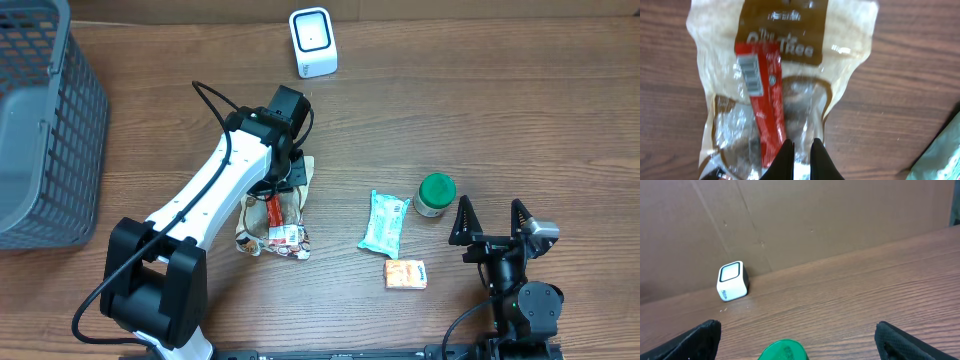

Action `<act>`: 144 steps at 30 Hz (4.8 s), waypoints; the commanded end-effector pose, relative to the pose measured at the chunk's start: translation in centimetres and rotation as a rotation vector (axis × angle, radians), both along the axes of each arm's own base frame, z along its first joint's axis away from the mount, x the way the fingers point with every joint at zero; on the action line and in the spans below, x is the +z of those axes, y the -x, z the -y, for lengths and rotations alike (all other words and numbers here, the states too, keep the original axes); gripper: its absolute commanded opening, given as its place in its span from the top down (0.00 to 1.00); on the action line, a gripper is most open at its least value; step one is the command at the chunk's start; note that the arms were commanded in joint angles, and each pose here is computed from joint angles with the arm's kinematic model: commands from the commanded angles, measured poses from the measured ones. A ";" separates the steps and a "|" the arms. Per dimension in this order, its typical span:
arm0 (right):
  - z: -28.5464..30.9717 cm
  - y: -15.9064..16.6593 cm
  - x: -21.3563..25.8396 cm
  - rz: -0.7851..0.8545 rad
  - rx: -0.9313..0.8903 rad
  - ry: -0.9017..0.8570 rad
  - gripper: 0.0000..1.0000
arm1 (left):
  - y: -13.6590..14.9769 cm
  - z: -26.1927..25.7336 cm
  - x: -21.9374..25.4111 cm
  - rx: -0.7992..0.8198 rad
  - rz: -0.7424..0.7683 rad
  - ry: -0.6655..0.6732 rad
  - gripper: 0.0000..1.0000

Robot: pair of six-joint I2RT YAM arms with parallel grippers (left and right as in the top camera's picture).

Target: Scan the item barcode

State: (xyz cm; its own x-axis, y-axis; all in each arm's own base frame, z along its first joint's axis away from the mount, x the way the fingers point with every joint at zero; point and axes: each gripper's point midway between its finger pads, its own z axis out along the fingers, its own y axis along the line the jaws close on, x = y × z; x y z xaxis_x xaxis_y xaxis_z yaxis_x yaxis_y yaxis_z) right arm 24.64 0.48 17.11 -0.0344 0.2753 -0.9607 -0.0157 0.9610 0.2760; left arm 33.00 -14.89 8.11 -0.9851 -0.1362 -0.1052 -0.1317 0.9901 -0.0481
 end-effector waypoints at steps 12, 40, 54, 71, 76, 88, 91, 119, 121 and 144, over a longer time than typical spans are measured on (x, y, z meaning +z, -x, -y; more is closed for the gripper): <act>0.0 0.0 -0.1 0.006 0.003 -0.004 0.00 | -0.4 -0.1 0.5 -0.011 0.034 -0.005 0.76; -2.4 0.2 0.1 0.011 0.140 -0.059 0.00 | -1.7 0.5 0.8 -0.010 0.090 0.020 0.00; -3.9 1.4 2.9 -0.010 0.228 -0.242 0.00 | -4.8 1.3 1.7 0.000 0.220 0.053 0.00; -1.3 6.9 20.3 -0.045 0.069 -0.179 0.00 | -6.3 0.4 6.7 0.034 0.247 0.063 0.00; -2.0 6.1 22.2 -0.247 0.092 -0.191 0.00 | -6.3 0.2 6.7 0.038 0.248 0.061 0.00; -4.9 1.6 22.5 -0.528 0.235 -0.252 0.31 | -6.4 0.2 6.7 0.003 0.253 0.049 0.00; -5.0 0.9 21.1 -0.599 0.230 -0.259 0.40 | -6.5 0.0 6.7 0.006 0.258 0.037 0.00; -17.8 2.4 -1.0 -1.415 0.226 0.127 0.38 | -7.7 -1.0 7.6 -0.101 0.325 -0.059 0.00; -18.0 2.1 -2.1 -1.433 0.218 0.136 0.38 | -7.7 -1.0 7.6 -0.102 0.325 -0.059 0.00; -15.4 0.9 -11.9 -1.369 0.100 0.243 0.10 | -7.7 -1.0 7.6 -0.102 0.325 -0.059 0.00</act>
